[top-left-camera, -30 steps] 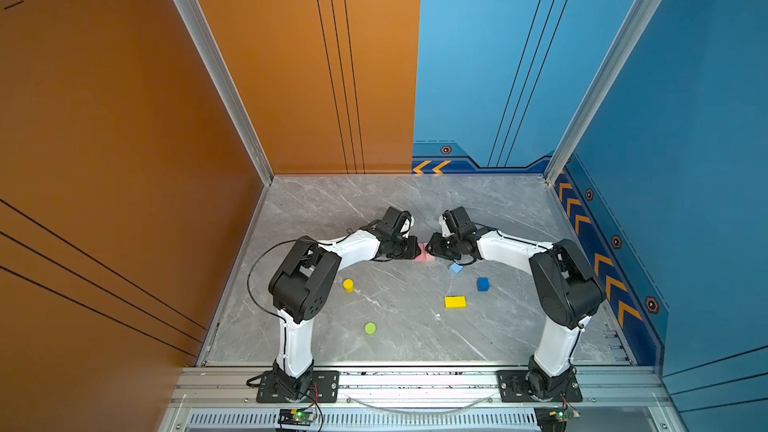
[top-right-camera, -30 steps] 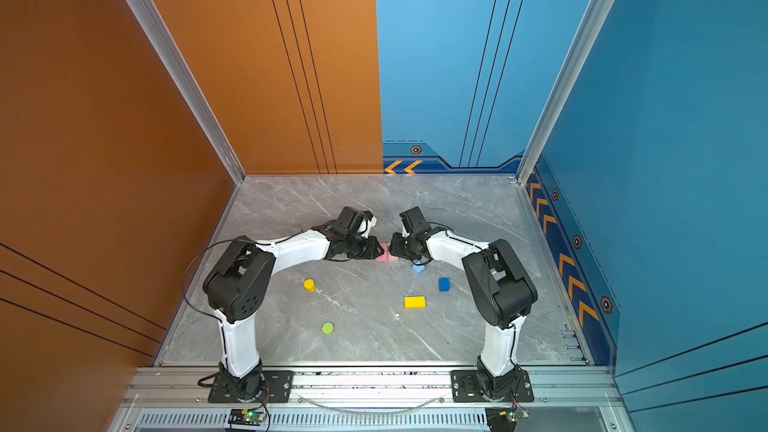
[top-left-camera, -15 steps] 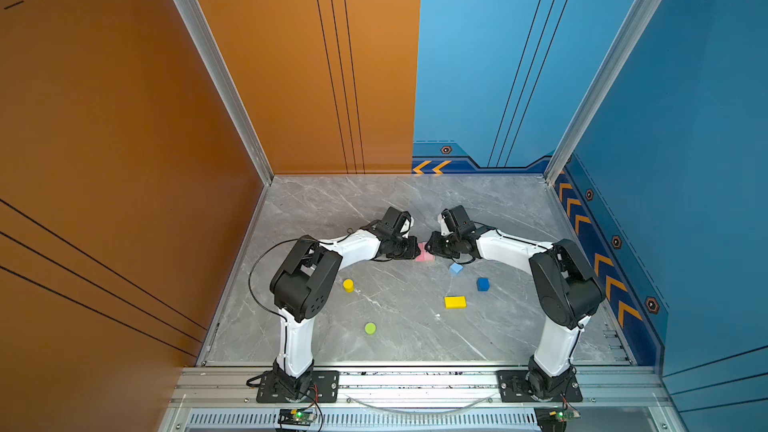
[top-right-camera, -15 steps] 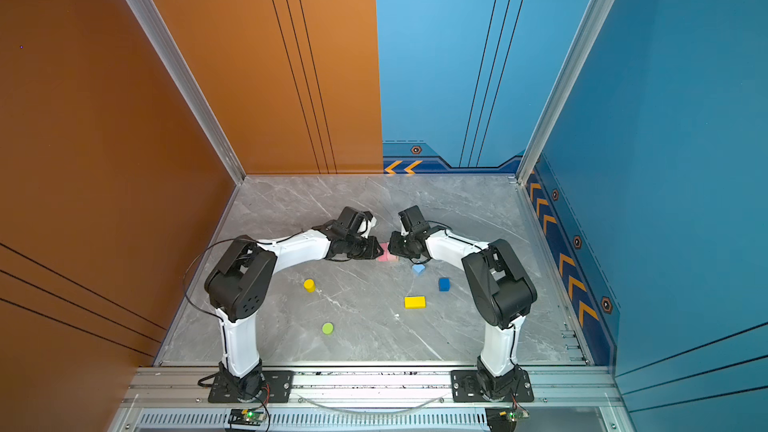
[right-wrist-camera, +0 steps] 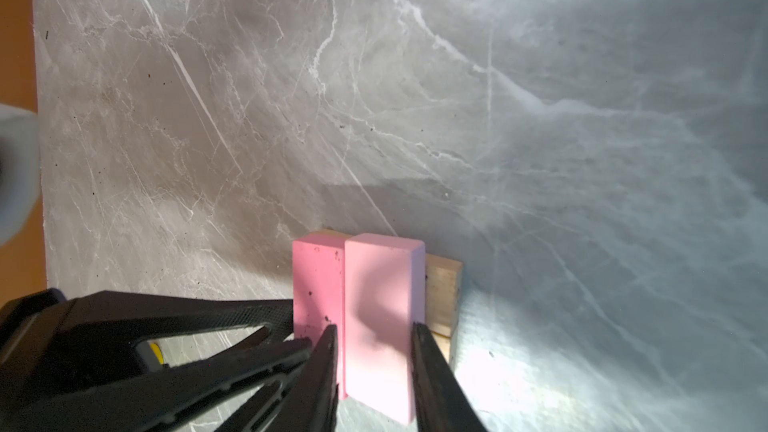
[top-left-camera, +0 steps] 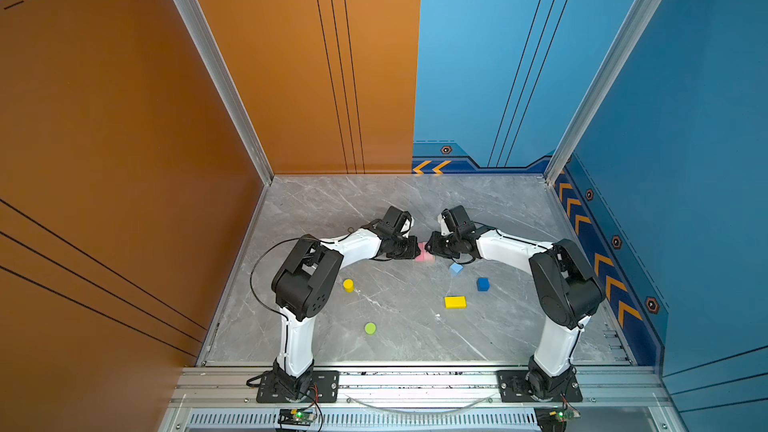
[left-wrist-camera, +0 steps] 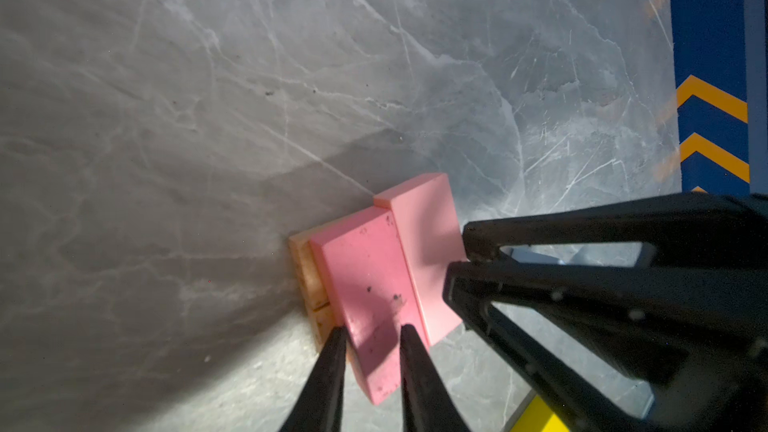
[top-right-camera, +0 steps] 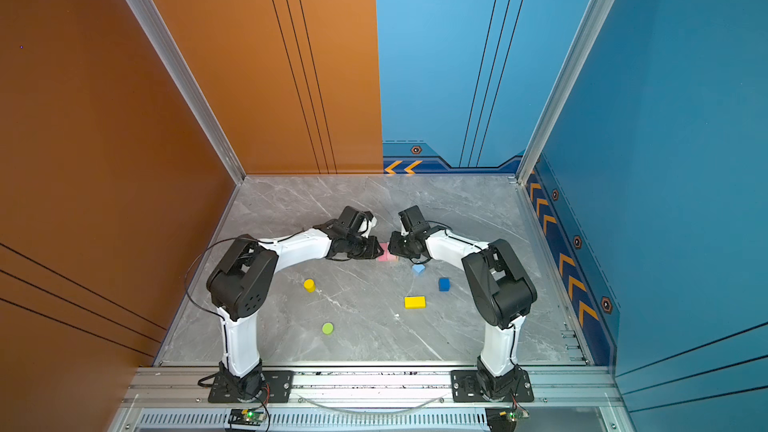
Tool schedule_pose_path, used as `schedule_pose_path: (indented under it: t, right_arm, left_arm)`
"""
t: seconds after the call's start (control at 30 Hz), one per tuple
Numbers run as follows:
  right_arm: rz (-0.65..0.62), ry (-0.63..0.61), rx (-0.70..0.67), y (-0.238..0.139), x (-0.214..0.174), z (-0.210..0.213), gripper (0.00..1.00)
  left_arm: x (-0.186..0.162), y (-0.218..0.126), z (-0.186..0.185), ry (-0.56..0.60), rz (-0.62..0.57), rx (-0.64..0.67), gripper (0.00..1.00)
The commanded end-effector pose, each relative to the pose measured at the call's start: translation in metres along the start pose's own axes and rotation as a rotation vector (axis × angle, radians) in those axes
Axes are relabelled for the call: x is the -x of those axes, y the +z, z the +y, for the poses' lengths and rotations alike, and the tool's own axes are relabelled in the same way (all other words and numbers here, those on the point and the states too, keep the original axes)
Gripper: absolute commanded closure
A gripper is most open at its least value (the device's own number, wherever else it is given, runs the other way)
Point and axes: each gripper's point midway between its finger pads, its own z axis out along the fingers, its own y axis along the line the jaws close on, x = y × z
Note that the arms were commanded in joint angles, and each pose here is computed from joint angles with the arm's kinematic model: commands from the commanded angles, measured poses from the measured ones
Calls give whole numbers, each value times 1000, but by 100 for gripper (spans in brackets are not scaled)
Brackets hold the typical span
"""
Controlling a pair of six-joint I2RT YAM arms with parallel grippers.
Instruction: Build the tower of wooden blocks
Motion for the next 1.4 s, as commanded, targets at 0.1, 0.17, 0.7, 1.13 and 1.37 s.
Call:
schedule_pose_path:
  t: [0.1,0.17,0.7,1.13,1.37]
  right_arm:
    - [13,4,8,1,-1,7,69]
    - [14,3,7,1,-2,6,69]
    - [15,5,-3,-2,-5,3,69]
    - [15,9,-7,-3,-6,1,68]
    - [11,9,-9,-4,-5,1,64]
  left_arm:
    - [6,2,-4,11,9,-12,75]
    - [6,2,-4,13,8,-11,75]
    - [8,5,-5,14,8,-13,75]
    - [2,6,0,6,36,7,74]
    - [3,5,0,7,35,10,69]
